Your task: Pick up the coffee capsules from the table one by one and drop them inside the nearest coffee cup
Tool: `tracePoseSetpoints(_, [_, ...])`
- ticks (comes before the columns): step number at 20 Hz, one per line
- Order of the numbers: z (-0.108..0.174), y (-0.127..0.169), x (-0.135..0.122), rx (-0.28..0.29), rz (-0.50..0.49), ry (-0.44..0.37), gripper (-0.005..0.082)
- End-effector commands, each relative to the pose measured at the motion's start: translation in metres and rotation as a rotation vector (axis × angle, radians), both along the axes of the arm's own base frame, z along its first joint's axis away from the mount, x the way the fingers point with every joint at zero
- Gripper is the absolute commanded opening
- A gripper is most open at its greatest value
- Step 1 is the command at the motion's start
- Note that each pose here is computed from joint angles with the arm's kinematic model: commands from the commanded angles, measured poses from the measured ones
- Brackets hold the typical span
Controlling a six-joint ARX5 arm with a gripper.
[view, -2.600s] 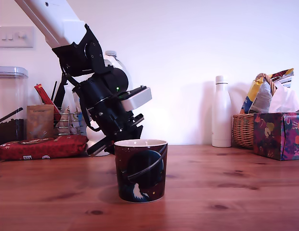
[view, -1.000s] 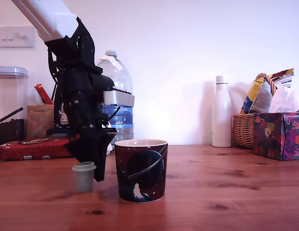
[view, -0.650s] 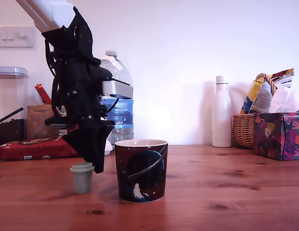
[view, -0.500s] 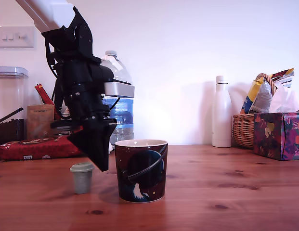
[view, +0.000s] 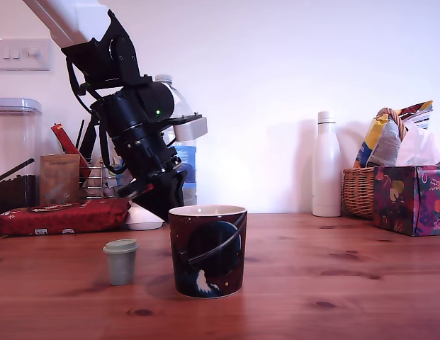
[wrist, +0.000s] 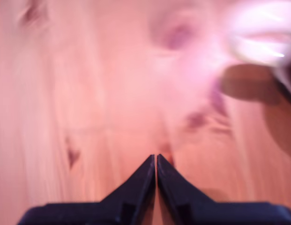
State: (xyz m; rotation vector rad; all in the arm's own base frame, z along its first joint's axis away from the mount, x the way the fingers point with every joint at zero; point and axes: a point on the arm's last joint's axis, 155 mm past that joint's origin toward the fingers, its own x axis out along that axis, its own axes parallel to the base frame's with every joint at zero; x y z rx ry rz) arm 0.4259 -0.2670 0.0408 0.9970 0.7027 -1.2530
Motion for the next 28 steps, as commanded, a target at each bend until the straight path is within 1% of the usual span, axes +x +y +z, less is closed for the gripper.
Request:
tracePoseSetpoints(1, [0.017, 0.002, 0.008, -0.033, 0.121, 0.010, -0.0023])
tracePoseSetpoints(4, [0.038, 0.000, 0.013, -0.095, 0.266, 0.047, -0.0023])
tracePoseSetpoints(6, [0.055, -0.002, 0.012, -0.162, 0.337, 0.086, -0.0023])
tracePoseSetpoints(7, [0.063, -0.003, 0.011, -0.207, 0.371, 0.115, -0.0023])
tracePoseSetpoints(9, [0.079, -0.003, 0.012, -0.288, 0.417, 0.162, -0.0023])
tracePoseSetpoints(11, [0.094, -0.002, 0.013, -0.347, 0.437, 0.183, -0.0023])
tracePoseSetpoints(14, [0.104, 0.003, 0.013, -0.394, 0.463, 0.217, -0.0023])
tracePoseSetpoints(18, [0.110, 0.005, 0.011, -0.418, 0.509, 0.241, -0.0023])
tracePoseSetpoints(21, [0.116, 0.008, 0.007, -0.447, 0.544, 0.227, -0.0023])
tracePoseSetpoints(24, [0.121, 0.018, 0.002, -0.476, 0.587, 0.167, -0.0023])
tracePoseSetpoints(25, [0.123, 0.021, -0.002, -0.494, 0.597, 0.147, -0.0023])
tracePoseSetpoints(28, [0.130, 0.028, -0.020, -0.575, 0.617, 0.102, -0.0023])
